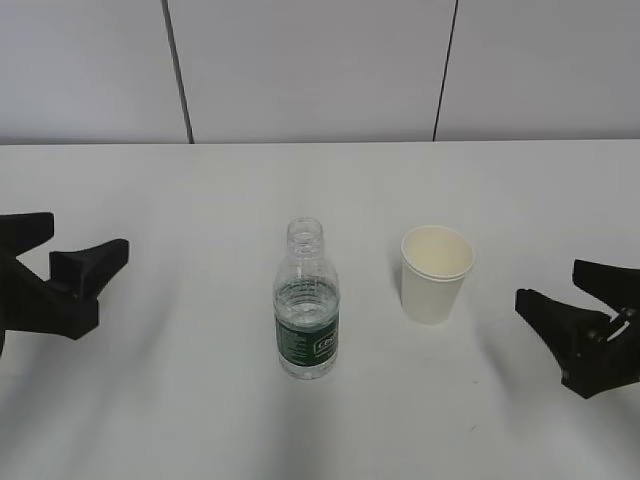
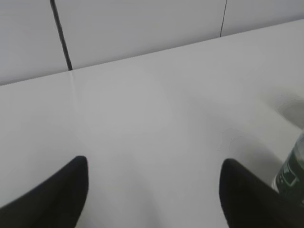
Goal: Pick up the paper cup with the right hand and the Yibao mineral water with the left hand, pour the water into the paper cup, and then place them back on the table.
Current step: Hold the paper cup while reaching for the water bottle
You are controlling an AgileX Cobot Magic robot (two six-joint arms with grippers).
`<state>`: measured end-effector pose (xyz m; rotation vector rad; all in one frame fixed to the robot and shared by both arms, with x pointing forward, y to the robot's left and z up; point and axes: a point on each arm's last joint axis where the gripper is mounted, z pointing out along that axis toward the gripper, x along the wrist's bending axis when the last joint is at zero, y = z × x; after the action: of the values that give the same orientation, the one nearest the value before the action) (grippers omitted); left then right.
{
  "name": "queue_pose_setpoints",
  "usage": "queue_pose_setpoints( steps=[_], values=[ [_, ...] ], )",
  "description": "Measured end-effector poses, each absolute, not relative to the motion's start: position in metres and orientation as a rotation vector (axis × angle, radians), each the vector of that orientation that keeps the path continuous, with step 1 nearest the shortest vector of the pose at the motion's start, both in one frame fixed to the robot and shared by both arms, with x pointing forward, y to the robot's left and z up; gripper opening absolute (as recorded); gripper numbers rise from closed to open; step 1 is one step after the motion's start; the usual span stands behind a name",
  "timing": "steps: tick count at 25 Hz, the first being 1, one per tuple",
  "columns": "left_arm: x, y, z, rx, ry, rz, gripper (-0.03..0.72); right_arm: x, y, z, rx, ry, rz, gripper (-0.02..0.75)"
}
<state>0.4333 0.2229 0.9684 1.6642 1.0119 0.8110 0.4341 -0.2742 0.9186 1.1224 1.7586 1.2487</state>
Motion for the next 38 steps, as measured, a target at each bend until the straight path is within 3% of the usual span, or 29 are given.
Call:
queue_pose_setpoints(
  steps=[11, 17, 25, 38],
  values=[
    [0.441, 0.203, 0.939, 1.724, 0.869, 0.665, 0.521, 0.439, -0.271, 0.872, 1.193, 1.914, 1.209, 0.585],
    [0.426, 0.203, 0.922, 1.641, 0.84, 0.609, 0.521, 0.438, -0.271, 0.864, 1.158, 1.966, 1.168, 0.585],
    [0.425, 0.203, 0.892, 1.722, 0.922, 0.526, 0.521, 0.448, -0.269, 0.857, 1.116, 2.003, 1.188, 0.585],
    [0.425, 0.203, 0.89, 1.73, 0.93, 0.517, 0.521, 0.483, -0.266, 0.843, 1.077, 2.023, 1.267, 0.626]
  ],
)
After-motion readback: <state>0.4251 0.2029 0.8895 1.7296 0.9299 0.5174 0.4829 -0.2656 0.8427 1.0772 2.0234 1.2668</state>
